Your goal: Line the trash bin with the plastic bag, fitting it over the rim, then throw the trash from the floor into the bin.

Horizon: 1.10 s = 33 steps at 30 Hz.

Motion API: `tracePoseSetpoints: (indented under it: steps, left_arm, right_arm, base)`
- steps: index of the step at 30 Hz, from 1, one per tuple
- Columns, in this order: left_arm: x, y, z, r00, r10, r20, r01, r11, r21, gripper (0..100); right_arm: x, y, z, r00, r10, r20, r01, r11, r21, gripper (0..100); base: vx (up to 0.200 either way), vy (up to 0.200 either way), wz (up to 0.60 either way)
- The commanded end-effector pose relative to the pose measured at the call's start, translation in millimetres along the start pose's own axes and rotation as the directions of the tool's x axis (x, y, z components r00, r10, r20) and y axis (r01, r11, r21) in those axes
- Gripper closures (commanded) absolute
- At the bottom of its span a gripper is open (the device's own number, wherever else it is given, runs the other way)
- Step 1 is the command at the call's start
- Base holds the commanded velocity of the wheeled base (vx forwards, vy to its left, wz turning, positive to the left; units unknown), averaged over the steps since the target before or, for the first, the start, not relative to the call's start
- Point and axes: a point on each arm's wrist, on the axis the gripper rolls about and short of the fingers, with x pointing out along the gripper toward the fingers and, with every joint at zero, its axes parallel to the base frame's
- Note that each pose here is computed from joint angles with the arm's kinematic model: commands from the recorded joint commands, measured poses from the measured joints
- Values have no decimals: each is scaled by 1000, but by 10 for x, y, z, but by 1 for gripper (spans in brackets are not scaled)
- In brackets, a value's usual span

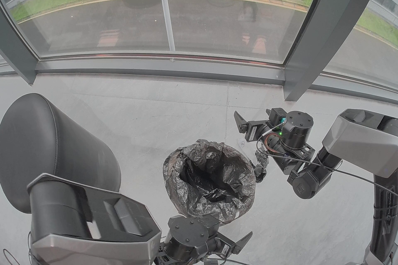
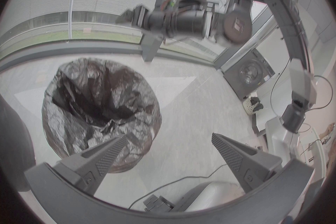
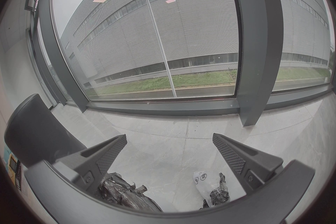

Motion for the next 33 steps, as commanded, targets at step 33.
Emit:
tracePoseSetpoints:
  steps: [33]
  left_arm:
    - [-1487, 1395, 1182, 789, 377, 485, -260, 920, -292, 0]
  right_arm:
    - [390, -567, -818, 943, -106, -315, 64, 988, -141, 0]
  base:
    - [0, 0, 0]
